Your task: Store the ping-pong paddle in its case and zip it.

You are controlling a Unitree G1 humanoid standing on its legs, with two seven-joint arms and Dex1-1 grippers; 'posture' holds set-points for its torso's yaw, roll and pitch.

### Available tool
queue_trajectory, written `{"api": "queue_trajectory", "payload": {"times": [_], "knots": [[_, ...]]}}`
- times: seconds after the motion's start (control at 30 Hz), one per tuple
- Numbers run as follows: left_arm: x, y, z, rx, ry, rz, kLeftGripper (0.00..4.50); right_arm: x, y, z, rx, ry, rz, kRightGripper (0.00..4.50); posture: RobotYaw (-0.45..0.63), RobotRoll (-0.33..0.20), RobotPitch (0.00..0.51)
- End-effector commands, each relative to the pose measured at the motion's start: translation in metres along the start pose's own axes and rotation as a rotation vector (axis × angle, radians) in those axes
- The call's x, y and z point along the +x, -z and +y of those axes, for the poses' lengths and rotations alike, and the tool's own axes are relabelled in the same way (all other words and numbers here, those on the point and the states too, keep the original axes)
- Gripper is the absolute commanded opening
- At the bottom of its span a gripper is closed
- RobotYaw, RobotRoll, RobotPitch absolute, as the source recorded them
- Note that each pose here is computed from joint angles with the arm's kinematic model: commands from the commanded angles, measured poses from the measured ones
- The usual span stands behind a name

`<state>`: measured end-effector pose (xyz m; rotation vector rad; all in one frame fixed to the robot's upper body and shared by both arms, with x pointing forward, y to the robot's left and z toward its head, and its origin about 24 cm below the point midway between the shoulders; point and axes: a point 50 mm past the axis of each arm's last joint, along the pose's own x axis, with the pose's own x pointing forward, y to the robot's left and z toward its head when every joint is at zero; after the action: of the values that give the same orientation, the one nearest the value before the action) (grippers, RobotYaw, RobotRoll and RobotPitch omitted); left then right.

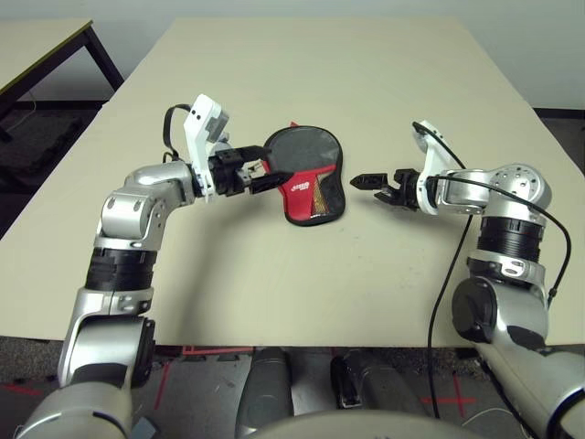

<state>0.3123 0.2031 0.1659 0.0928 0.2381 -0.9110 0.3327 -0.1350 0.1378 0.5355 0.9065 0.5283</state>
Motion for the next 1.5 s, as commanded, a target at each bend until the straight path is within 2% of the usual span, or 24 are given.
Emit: {"api": "queue_trajectory", "payload": {"times": [0.03, 0.27, 0.73, 1.07, 1.47, 1.5], "knots": [[0.001, -0.002, -0.005, -0.001, 0.008, -0.011, 4.5, 0.011, 0.003, 0.0, 0.015, 0.03, 0.05, 4.49, 0.22, 0.0, 0.082], [0.005, -0.005, -0.008, -0.007, 0.011, -0.026, 4.5, 0.029, 0.002, 0.009, 0.038, 0.015, 0.074, 4.49, 0.22, 0.0, 0.085], [0.007, -0.012, -0.005, -0.007, -0.009, -0.058, 4.5, 0.061, 0.017, 0.029, 0.1, -0.018, 0.151, 4.49, 0.22, 0.0, 0.088], [0.007, -0.014, -0.003, -0.007, -0.019, -0.069, 4.5, 0.079, 0.021, 0.054, 0.194, -0.127, 0.196, 4.49, 0.23, 0.0, 0.09], [0.005, -0.011, -0.002, -0.014, -0.032, -0.069, 4.5, 0.083, 0.017, 0.049, 0.268, -0.139, 0.161, 4.49, 0.24, 0.0, 0.095], [0.005, -0.011, -0.002, -0.015, -0.032, -0.069, 4.5, 0.083, 0.017, 0.049, 0.277, -0.147, 0.161, 4.34, 0.24, 0.0, 0.095]]}}
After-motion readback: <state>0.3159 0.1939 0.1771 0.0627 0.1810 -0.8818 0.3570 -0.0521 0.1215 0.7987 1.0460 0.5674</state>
